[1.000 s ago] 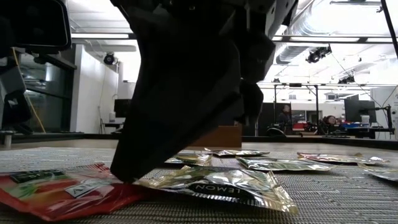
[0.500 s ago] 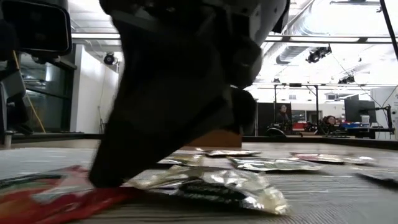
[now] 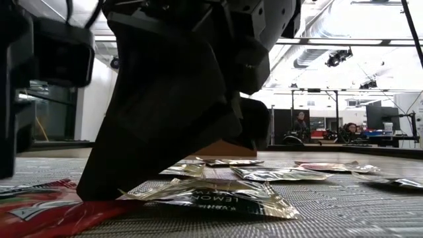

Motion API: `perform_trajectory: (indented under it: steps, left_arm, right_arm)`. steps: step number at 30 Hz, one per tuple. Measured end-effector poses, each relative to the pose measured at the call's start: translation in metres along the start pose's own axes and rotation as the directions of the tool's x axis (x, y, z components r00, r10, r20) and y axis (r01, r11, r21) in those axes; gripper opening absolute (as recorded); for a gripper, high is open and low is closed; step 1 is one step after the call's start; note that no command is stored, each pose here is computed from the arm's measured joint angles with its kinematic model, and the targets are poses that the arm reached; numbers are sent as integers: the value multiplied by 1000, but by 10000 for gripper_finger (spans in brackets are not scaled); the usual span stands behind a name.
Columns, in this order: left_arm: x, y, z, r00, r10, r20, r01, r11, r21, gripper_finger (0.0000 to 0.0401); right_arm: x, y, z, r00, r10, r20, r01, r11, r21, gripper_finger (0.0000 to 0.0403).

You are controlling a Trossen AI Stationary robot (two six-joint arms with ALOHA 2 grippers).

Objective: Pick & Place Tea
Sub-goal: Put the red tea bag into the middle section of the wooden organizer

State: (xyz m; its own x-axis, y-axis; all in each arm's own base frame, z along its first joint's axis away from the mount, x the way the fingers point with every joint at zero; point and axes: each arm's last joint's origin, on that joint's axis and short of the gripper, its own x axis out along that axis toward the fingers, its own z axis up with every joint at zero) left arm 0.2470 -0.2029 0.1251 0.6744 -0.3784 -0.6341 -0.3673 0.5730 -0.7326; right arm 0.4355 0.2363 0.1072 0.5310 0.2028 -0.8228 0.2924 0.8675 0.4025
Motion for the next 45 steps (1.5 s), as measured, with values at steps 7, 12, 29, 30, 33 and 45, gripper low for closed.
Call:
perform_trajectory:
  steps: [7,12,29,30,33,45]
  left_arm:
    - [7,4,9,1000,19,-12,-19,1000,-18,137]
    - [7,5,12,1000,24,1,-24,999,-26,137]
    - [7,6,12,999,22,-47,-25,998,-55,137]
    - [7,6,11,999,22,-49,-25,998,-55,137]
    - [7,6,11,998,23,-50,-25,998,-54,137]
    - [2,6,17,991,27,-130,-31,999,-27,137]
  right_arm:
    - [1,-3,3,1000,-3,3,3,1000,8,0]
    - [1,-3,4,1000,2,9,-2,1000,9,0]
    - [3,-6,18,996,41,74,-43,999,24,0]
    - [3,-7,19,996,42,76,-44,999,27,0]
    - [3,-9,22,996,44,76,-47,998,31,0]
    - [4,-11,24,996,50,76,-53,998,36,0]
